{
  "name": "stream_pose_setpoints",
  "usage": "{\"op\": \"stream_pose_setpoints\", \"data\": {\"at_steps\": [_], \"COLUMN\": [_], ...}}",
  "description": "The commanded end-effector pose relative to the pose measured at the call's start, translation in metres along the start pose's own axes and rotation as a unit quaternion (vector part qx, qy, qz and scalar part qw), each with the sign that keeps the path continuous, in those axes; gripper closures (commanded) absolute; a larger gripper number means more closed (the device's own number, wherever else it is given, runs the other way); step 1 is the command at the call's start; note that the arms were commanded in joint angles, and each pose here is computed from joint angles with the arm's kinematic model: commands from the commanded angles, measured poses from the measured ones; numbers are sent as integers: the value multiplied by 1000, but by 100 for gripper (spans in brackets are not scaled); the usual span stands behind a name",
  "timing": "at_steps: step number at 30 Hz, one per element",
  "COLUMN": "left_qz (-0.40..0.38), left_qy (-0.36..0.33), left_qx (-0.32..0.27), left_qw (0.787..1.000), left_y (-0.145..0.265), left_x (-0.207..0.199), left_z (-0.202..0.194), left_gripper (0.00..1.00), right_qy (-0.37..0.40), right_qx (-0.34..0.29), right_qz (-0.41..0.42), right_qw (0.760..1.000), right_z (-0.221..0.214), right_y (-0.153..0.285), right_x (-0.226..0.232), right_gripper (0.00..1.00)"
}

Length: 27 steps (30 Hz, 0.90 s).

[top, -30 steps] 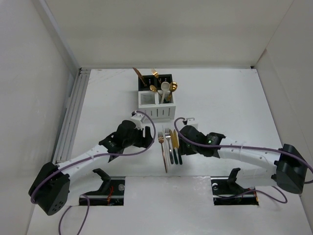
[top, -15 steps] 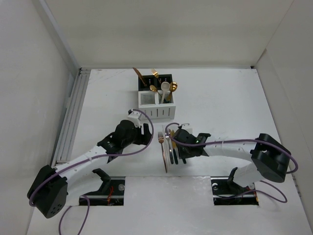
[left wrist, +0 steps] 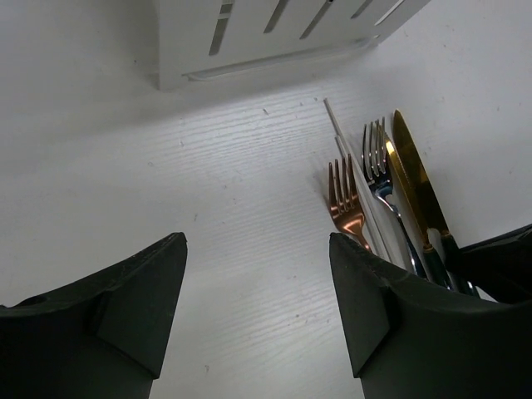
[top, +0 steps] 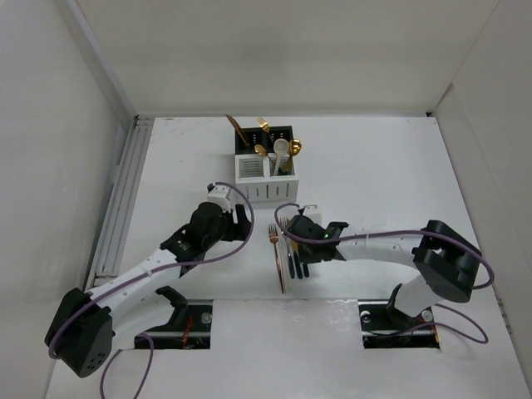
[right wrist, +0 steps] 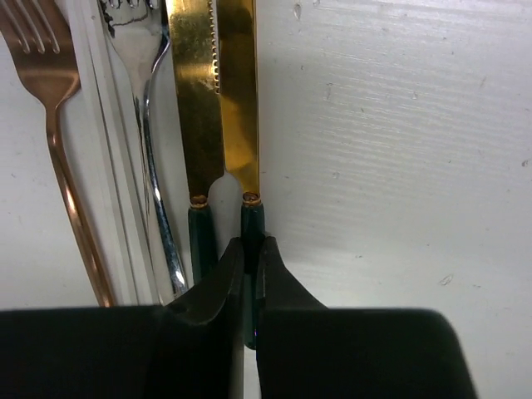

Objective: Sort the eating utensils into containers

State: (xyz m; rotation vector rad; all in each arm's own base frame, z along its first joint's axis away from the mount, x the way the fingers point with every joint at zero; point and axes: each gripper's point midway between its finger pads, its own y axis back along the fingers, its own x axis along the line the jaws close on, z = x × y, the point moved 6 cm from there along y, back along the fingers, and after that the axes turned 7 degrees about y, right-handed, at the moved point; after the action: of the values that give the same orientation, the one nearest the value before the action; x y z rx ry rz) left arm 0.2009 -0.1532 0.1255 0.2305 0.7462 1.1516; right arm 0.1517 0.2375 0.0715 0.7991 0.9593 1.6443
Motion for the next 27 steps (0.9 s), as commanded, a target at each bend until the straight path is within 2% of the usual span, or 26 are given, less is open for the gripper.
{"op": "stream_pose_setpoints", "data": {"at_steps": [1,8,13,15,17,18,19,20,21,22,23,24,25,27], "left_qz": [-7,-10,0,4,17,20,28,36,41,54,60,62,67,82], "left_qy": [12,12,1,-6,-13,-18,-15,-10,0,11,19,21,30,46], "left_qx": [-23,-27,-34,-46,-65,-72,-77,-86,-89,-90,-93,-88,-91,-93], "left_qw": [1000,1000,999,999,998,997,997,996,995,994,994,994,993,991], "left_y": [5,5,4,4,5,7,8,8,9,9,9,9,9,11], "left_x": [-5,-6,-3,-6,-5,-7,-5,-2,-2,6,9,12,15,26], "left_z": [11,13,14,24,33,40,44,51,55,57,59,58,60,60], "left_gripper": [33,33,32,32,30,30,30,30,29,29,29,29,29,29], "right_qy": [-16,-32,-52,-30,-39,13,-6,0,39,44,37,49,87,105], "right_qx": [39,-65,-209,-263,-350,-378,-447,-477,-484,-493,-524,-529,-514,-566], "right_qz": [-65,-117,-87,-72,-41,-52,-22,-23,-34,-25,3,9,-1,27], "right_qw": [997,990,973,962,935,924,894,878,874,868,851,847,853,817], "right_z": [-23,22,84,104,140,152,179,197,215,233,270,288,304,342], "right_y": [-7,42,106,131,159,166,186,196,187,185,202,198,168,180], "right_x": [-19,-35,-33,-35,-24,-24,-12,-10,-2,4,5,10,21,37], "right_gripper": [100,100,100,100,100,100,100,100,100,100,100,100,100,100]}}
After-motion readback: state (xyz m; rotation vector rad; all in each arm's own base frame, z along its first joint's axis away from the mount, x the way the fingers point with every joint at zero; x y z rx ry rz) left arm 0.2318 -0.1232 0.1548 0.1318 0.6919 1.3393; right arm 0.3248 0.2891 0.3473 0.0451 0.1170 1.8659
